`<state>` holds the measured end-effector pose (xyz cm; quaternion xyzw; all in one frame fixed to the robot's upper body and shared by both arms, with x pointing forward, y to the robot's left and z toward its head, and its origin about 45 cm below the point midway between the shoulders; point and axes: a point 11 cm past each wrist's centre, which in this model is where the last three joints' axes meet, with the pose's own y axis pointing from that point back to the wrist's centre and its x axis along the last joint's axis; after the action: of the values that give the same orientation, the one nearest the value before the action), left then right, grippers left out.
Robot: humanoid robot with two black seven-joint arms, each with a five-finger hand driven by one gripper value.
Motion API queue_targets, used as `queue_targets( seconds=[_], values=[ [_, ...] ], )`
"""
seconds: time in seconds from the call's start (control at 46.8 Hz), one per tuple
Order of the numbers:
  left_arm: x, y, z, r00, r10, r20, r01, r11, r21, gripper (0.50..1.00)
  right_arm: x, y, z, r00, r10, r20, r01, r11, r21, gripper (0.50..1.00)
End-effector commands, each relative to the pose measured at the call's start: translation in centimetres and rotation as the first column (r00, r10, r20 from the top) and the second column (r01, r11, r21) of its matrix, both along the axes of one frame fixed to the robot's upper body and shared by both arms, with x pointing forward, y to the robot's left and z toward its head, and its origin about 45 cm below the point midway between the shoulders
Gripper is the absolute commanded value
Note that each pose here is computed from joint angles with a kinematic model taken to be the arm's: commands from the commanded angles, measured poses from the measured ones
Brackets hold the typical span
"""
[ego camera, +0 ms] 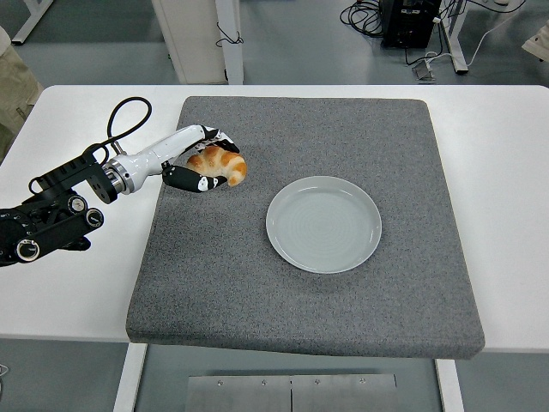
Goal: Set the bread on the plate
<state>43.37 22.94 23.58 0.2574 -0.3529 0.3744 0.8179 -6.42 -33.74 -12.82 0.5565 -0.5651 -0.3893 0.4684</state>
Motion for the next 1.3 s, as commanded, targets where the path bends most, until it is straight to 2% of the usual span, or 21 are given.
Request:
queue_targets(
  seconds=[0.0,0.491,0.62,0.919,1.282],
  values=[
    [0.0,0.3,0.7,1.000,-0.002,0.011,0.002,1.000,0.000,0.500,0.0,0.0,0.0,1.000,0.000,0.001,0.000,1.000,-0.001,1.000],
    [0.9,0.1,8.0,0.989,-0.050,0.141,0.050,0.999,0.006,0.500,-0.1,0.0,0.0,1.000,0.000,-0.001,0.000,1.000,0.000,1.000],
    [1.4,-0.5,9.9,0.988,-0.062,0.142,0.064,0.998,-0.010,0.500,0.0,0.0,0.0,1.000,0.000,0.001,0.000,1.000,0.000,1.000],
    [2.5,-1.4,15.9,0.967,-0.095,0.237,0.096,0.995,0.006,0.500,-0.1,0.0,0.0,1.000,0.000,-0.001,0.000,1.000,0.000,1.000],
    [2.2,-3.6,19.2,0.951,-0.174,0.256,0.175,0.984,0.021,0.500,-0.1,0.0,0.0,1.000,-0.001,-0.001,0.001,1.000,0.002,1.000]
  ],
)
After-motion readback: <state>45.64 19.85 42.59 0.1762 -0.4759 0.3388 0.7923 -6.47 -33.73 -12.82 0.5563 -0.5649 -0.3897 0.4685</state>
